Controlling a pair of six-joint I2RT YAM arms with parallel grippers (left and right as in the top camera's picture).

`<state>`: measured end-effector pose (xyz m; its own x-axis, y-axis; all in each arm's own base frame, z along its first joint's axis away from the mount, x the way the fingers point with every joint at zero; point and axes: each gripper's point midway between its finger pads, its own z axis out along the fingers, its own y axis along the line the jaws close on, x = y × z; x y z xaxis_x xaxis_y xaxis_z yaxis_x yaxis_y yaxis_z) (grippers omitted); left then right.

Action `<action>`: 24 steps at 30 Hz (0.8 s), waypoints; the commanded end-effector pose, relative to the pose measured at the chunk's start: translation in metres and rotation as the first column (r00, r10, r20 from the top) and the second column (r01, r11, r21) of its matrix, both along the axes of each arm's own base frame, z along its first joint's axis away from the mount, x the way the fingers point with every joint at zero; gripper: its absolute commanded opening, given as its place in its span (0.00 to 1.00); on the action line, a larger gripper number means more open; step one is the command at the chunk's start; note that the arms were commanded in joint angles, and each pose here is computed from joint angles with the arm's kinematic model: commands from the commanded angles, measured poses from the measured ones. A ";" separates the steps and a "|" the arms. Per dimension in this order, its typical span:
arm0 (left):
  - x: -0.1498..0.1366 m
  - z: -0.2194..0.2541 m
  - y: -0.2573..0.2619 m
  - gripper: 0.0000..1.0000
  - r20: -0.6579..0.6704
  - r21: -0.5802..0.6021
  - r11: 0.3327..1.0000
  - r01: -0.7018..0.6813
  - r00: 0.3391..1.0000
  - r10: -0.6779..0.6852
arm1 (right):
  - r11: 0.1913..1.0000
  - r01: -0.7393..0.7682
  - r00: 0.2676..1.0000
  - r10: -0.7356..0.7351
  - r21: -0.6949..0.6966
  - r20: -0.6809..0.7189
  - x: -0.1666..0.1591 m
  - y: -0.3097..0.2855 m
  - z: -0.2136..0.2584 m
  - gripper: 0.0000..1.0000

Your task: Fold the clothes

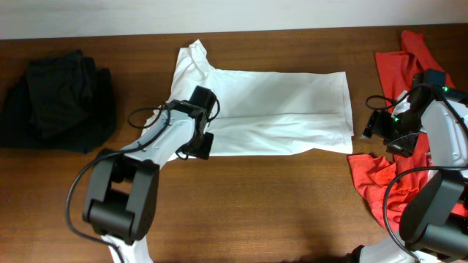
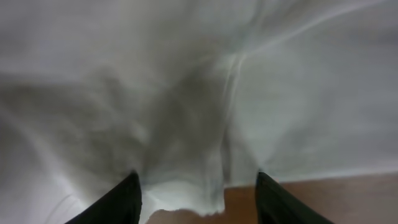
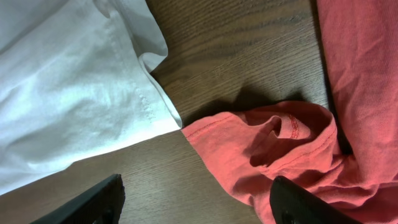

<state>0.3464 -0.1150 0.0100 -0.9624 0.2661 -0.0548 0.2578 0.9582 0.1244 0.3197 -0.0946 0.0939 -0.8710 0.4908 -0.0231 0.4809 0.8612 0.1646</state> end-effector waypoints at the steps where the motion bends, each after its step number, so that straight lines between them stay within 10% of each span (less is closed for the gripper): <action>1: -0.003 -0.014 0.007 0.52 -0.027 0.050 0.999 0.008 1.000 -0.006 | 1.000 -0.016 1.000 0.016 0.005 0.009 0.002 0.003 0.002 0.78; 13: 0.004 -0.003 0.007 0.40 -0.014 0.061 0.998 0.007 1.000 -0.006 | 1.000 -0.016 1.000 0.015 0.004 0.009 0.002 0.002 0.002 0.78; 19: 0.010 0.004 0.004 0.03 0.001 0.054 0.998 0.006 1.000 -0.006 | 1.000 -0.015 1.000 0.015 0.001 0.008 0.002 0.002 0.002 0.78; 24: 0.030 0.024 0.006 0.01 0.062 0.084 0.996 -0.001 0.998 -0.004 | 1.000 -0.015 1.000 0.015 0.001 0.009 0.002 0.002 0.002 0.78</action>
<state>0.3532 -0.1108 0.0168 -0.9611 0.2741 -0.0350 0.2644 0.9490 0.1720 0.3196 -0.0946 0.0939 -0.8708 0.4911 -0.0226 0.4813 0.8610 0.1646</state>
